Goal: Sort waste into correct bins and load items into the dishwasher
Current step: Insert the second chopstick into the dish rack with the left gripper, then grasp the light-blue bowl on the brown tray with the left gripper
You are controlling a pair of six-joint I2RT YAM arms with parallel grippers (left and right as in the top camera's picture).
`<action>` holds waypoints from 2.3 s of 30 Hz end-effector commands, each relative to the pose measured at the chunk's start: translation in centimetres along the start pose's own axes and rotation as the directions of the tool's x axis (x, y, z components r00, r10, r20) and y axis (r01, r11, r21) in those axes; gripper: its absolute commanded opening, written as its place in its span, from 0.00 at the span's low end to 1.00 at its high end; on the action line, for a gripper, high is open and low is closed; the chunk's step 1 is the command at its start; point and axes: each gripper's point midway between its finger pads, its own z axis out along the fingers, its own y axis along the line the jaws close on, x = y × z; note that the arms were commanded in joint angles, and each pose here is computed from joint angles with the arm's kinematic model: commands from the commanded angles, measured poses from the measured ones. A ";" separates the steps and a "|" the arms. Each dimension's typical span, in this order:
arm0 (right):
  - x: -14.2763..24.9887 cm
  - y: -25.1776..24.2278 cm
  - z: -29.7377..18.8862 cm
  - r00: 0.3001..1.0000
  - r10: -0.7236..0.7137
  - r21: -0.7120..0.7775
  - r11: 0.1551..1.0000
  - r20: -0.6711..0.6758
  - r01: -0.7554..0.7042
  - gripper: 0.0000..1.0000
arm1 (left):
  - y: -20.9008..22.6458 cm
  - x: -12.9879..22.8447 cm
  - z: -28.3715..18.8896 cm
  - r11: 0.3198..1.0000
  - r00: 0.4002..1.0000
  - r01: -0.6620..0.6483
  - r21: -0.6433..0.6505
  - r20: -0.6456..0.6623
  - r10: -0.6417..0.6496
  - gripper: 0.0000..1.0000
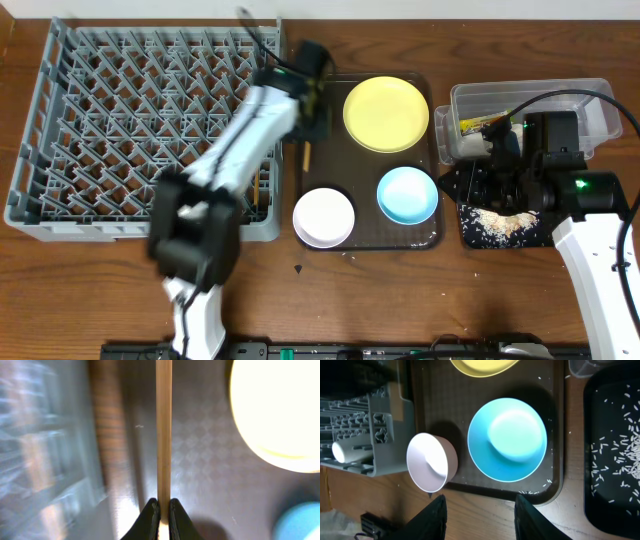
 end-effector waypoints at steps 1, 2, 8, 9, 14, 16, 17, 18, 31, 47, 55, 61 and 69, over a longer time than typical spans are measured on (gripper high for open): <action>-0.6 0.1 -0.7 0.999 -0.024 0.002 1.000 0.029 0.024 0.42 | 1.3 -1.9 -7.2 1.000 0.990 0.028 -0.006 0.141 -0.027 0.08; -0.6 0.1 -0.7 0.999 -0.023 0.002 1.000 0.029 0.023 0.42 | 2.1 -1.6 -8.0 0.999 0.989 0.039 -0.026 0.146 -0.035 0.09; -0.6 0.2 -0.7 0.999 -0.024 0.002 1.000 0.030 0.024 0.42 | 7.2 0.5 -7.6 0.974 0.994 0.083 -0.211 0.081 -0.067 0.08; -0.6 0.1 -0.7 0.999 -0.025 0.003 1.000 0.031 0.024 0.42 | 7.6 0.7 -6.8 0.974 0.996 0.071 -0.217 0.064 -0.059 0.09; -0.6 0.0 -0.7 0.999 -0.024 0.009 1.000 0.031 0.024 0.42 | 8.6 2.5 -2.3 0.969 0.999 0.037 -0.246 -0.029 -0.046 0.09; -0.6 0.0 -0.7 0.999 -0.024 0.009 1.000 0.032 0.024 0.43 | 8.7 2.8 -1.2 0.968 0.998 0.007 -0.250 -0.055 -0.021 0.08; -0.6 0.1 -0.7 0.999 -0.025 0.008 1.000 0.033 0.024 0.43 | 8.9 2.8 -0.7 0.968 0.998 -0.005 -0.252 -0.065 -0.012 0.08; -0.7 0.1 -0.7 0.999 -0.025 0.008 1.000 0.034 0.025 0.43 | 8.9 2.7 -0.4 0.968 0.998 -0.007 -0.252 -0.067 -0.011 0.08; -0.6 0.0 -0.7 0.999 -0.023 0.009 1.000 0.030 0.023 0.42 | 7.0 1.8 -7.2 0.984 1.000 0.003 -0.178 0.031 0.003 0.40; -0.6 -0.5 -0.7 0.999 -0.021 0.040 0.999 0.033 0.019 0.46 | -6.2 10.9 -6.6 0.963 0.962 -0.231 0.141 -0.116 0.248 0.43; -0.4 -0.8 -0.7 1.000 -0.015 0.056 0.998 0.026 0.014 0.47 | -11.7 10.3 -0.9 0.950 0.975 -0.222 0.220 0.018 0.223 0.55; -0.2 -0.9 -0.7 1.000 -0.010 0.059 0.998 0.017 0.009 0.47 | -14.1 10.6 4.1 0.941 0.978 -0.193 0.277 -0.016 0.206 0.65; -0.2 -0.9 -0.7 1.000 -0.010 0.059 0.998 0.017 0.009 0.46 | -14.0 12.3 8.7 0.947 0.973 -0.171 0.272 -0.103 0.205 0.44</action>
